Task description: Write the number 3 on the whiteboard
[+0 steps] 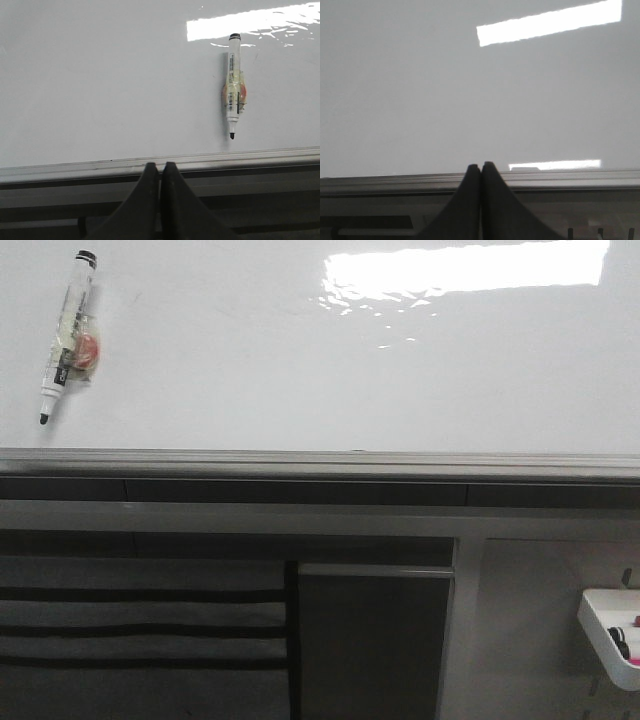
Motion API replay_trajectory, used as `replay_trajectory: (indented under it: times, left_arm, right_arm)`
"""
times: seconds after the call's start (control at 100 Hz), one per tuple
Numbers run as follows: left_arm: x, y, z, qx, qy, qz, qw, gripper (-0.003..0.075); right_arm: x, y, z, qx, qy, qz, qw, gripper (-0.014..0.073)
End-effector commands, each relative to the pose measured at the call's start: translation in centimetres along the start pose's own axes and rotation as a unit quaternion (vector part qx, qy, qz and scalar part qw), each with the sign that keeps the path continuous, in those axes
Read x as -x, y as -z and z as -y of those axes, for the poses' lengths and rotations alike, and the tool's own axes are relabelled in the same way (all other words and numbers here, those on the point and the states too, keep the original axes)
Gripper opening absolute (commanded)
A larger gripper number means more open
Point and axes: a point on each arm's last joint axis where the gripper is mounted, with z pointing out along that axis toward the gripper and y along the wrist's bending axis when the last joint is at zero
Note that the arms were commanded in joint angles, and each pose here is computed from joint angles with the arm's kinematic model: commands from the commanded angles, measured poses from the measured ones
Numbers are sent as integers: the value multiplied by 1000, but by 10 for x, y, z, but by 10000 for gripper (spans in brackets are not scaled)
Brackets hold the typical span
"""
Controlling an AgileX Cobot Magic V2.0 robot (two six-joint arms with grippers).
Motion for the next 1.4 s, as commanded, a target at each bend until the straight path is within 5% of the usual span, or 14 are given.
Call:
replay_trajectory:
  times: [0.0,1.22,1.39]
  left_arm:
    - [9,3,-1,8,10,56,998,-18]
    - [9,3,-2,8,18,59,998,-18]
    - [26,6,-4,12,50,100,994,-18]
  right_arm:
    - [1,1,1,-1,3,39,999,-66]
    - [6,2,1,-2,21,63,998,-66]
    - [20,4,0,-1,21,95,995,-66]
